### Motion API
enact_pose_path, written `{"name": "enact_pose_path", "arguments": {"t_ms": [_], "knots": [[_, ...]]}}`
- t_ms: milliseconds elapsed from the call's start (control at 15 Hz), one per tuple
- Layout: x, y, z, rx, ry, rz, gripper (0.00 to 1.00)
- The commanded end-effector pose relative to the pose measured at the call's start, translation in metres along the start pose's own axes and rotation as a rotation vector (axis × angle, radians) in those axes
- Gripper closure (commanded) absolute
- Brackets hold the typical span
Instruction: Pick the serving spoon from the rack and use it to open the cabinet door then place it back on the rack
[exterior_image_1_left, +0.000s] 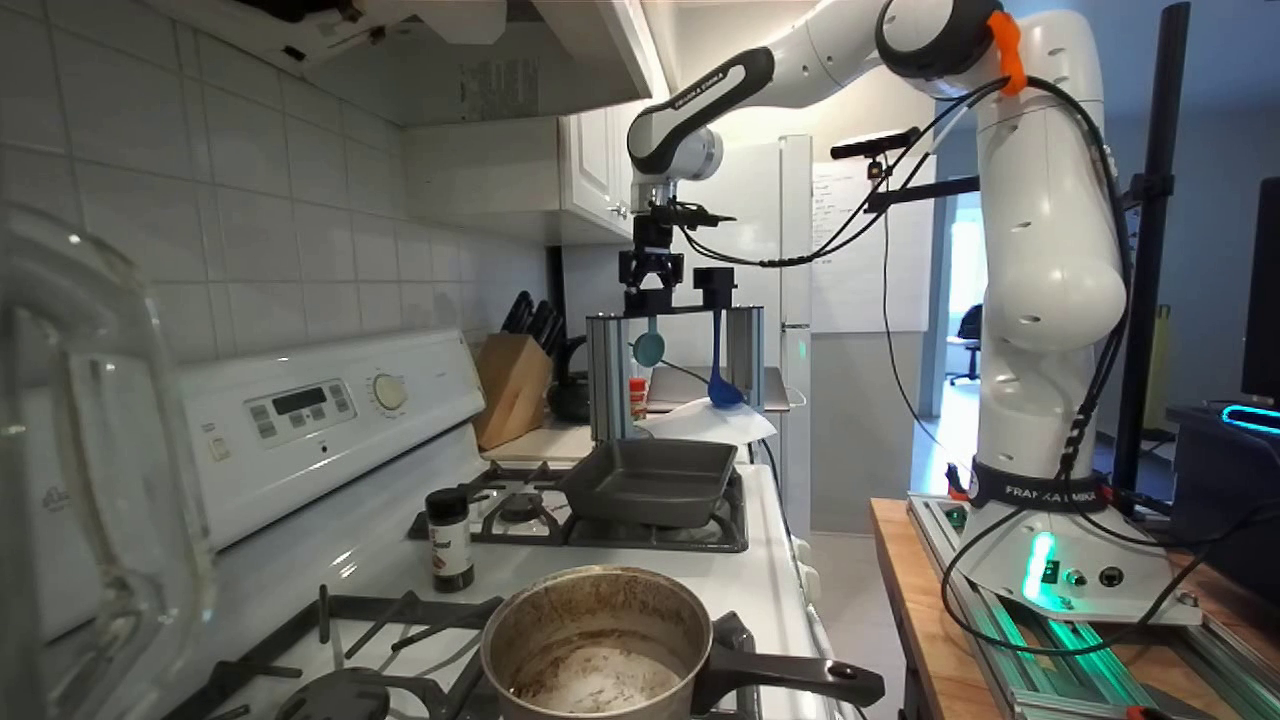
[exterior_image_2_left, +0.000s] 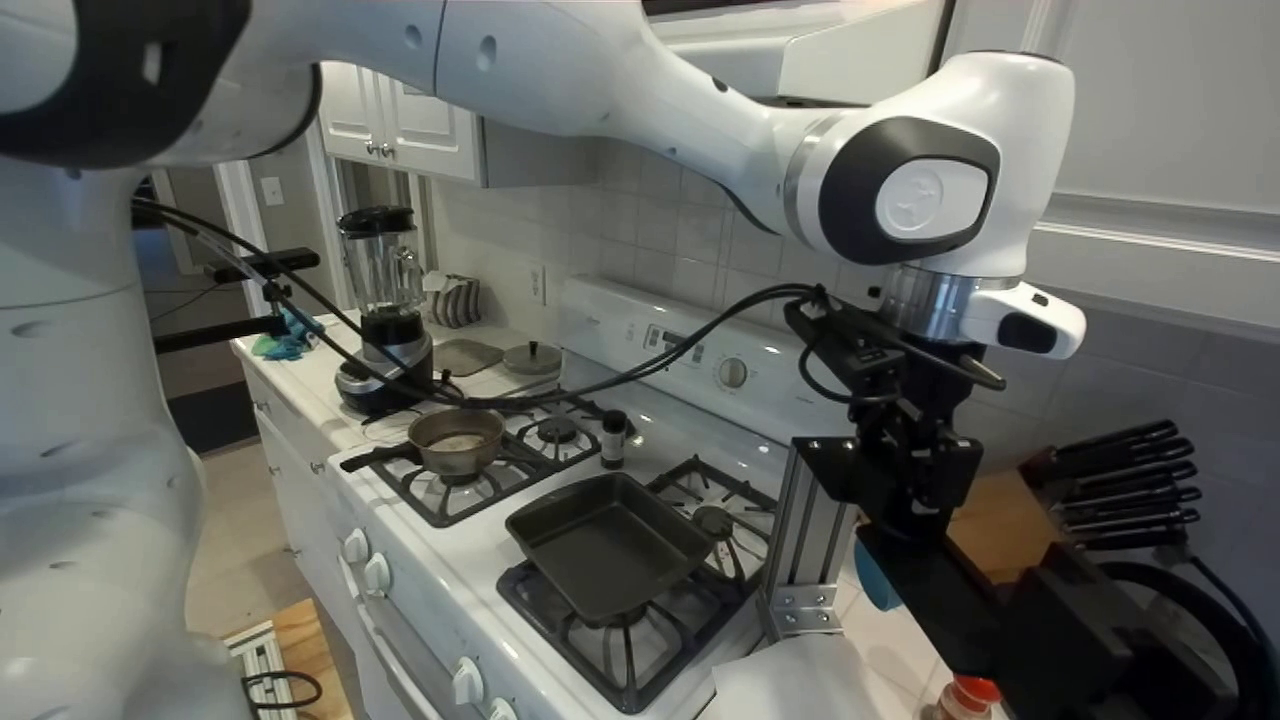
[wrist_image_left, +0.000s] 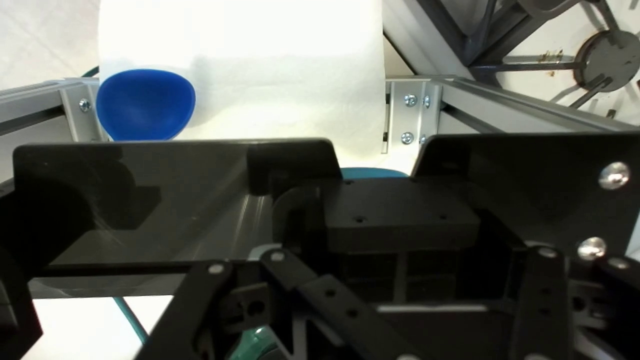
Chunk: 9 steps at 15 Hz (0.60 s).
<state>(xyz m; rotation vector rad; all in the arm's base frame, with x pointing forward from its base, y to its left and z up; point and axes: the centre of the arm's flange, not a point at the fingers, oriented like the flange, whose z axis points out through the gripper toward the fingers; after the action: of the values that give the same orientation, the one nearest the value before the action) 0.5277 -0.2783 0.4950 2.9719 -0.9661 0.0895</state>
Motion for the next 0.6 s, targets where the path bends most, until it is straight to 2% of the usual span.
{"name": "enact_pose_path", "arguments": {"t_ms": [0, 333, 467, 533], "knots": [[0.0058, -0.0024, -0.0024, 0.024, -0.009, 0.020, 0.24], [0.0058, -0.0020, -0.0050, 0.025, -0.004, 0.018, 0.26], [0.0052, -0.0027, -0.0052, 0.025, -0.004, 0.015, 0.38], [0.0050, -0.0029, -0.0056, 0.025, -0.003, 0.014, 0.53]]}}
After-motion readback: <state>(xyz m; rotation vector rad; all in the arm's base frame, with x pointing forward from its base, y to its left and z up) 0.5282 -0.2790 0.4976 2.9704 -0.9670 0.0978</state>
